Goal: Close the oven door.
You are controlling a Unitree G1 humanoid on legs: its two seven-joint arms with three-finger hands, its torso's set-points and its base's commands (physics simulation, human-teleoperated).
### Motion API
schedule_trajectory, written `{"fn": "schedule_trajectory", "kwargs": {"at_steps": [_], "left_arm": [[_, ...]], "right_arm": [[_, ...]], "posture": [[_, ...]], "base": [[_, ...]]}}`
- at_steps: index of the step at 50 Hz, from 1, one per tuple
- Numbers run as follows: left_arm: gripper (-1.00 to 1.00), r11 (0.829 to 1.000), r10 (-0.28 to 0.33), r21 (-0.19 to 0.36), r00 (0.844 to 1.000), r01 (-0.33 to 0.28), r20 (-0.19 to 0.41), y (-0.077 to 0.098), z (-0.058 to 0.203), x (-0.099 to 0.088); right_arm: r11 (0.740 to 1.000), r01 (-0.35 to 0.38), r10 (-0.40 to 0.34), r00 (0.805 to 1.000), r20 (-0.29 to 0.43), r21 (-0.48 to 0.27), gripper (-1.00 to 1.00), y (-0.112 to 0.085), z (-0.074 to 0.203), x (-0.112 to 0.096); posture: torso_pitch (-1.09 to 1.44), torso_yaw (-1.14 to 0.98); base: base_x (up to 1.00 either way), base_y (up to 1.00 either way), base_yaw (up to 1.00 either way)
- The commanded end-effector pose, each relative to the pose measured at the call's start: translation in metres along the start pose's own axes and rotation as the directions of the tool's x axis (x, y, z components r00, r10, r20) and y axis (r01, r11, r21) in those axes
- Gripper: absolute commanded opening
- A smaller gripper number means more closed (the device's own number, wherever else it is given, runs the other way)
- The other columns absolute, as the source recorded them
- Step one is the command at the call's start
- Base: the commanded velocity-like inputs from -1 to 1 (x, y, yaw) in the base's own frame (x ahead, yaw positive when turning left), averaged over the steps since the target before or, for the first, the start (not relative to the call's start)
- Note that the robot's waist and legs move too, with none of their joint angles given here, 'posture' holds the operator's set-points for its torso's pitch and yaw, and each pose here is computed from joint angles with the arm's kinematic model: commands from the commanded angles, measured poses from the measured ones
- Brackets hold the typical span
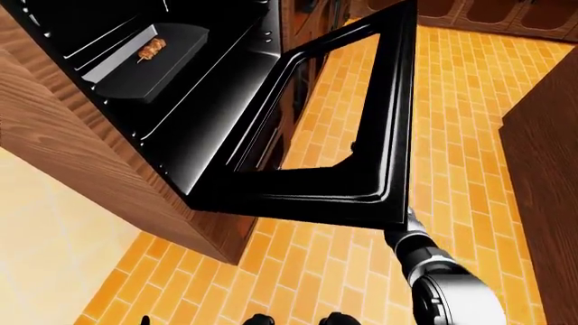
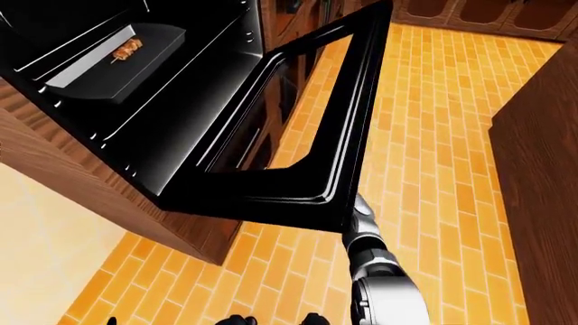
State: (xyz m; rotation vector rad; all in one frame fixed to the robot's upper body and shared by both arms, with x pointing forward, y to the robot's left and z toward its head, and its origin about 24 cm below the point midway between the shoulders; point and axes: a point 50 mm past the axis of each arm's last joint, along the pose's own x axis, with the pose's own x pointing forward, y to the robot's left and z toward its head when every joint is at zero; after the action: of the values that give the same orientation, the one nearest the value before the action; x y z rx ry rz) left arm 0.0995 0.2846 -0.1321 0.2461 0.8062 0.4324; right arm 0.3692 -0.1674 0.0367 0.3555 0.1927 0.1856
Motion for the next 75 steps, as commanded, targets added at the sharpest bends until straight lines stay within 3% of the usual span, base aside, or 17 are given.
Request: {"fn": "schedule_trajectory", "kwargs": {"at_steps": [1, 14, 29, 48, 75], "left_arm": [[1.0, 1.0, 0.027, -0.001, 0.999, -0.027, 0.031, 0.007, 0.005, 0.002], [1.0, 1.0, 0.024, -0.002, 0.999, -0.024, 0.029, 0.007, 0.004, 0.002], [1.0, 1.0, 0.021, -0.007, 0.999, -0.021, 0.027, 0.007, 0.006, 0.003], [1.0, 1.0, 0.019, -0.01, 0.999, -0.019, 0.026, 0.006, 0.005, 0.002], [1.0, 1.0, 0.018, -0.022, 0.999, -0.017, 0.03, 0.006, 0.002, 0.0]], "right_arm": [[0.999, -0.044, 0.047, 0.995, 0.089, -0.029, 1.0, 0.011, 0.026, 0.008], [0.987, -0.147, 0.153, 0.982, 0.112, -0.057, 1.0, 0.062, 0.054, 0.029], [0.957, -0.245, 0.261, 0.961, 0.092, -0.153, 1.0, 0.115, 0.074, 0.042], [0.891, -0.369, 0.386, 0.923, 0.013, -0.265, 1.0, 0.178, 0.055, 0.043], [0.782, -0.509, 0.511, 0.854, -0.096, -0.359, 1.0, 0.27, 0.012, 0.021]], "posture": [[0.28, 0.0], [0.28, 0.0], [0.28, 0.0], [0.28, 0.0], [0.28, 0.0]], "base": [[0.0, 0.0, 0.0], [0.0, 0.0, 0.0], [0.0, 0.0, 0.0], [0.0, 0.0, 0.0], [0.0, 0.0, 0.0]]}}
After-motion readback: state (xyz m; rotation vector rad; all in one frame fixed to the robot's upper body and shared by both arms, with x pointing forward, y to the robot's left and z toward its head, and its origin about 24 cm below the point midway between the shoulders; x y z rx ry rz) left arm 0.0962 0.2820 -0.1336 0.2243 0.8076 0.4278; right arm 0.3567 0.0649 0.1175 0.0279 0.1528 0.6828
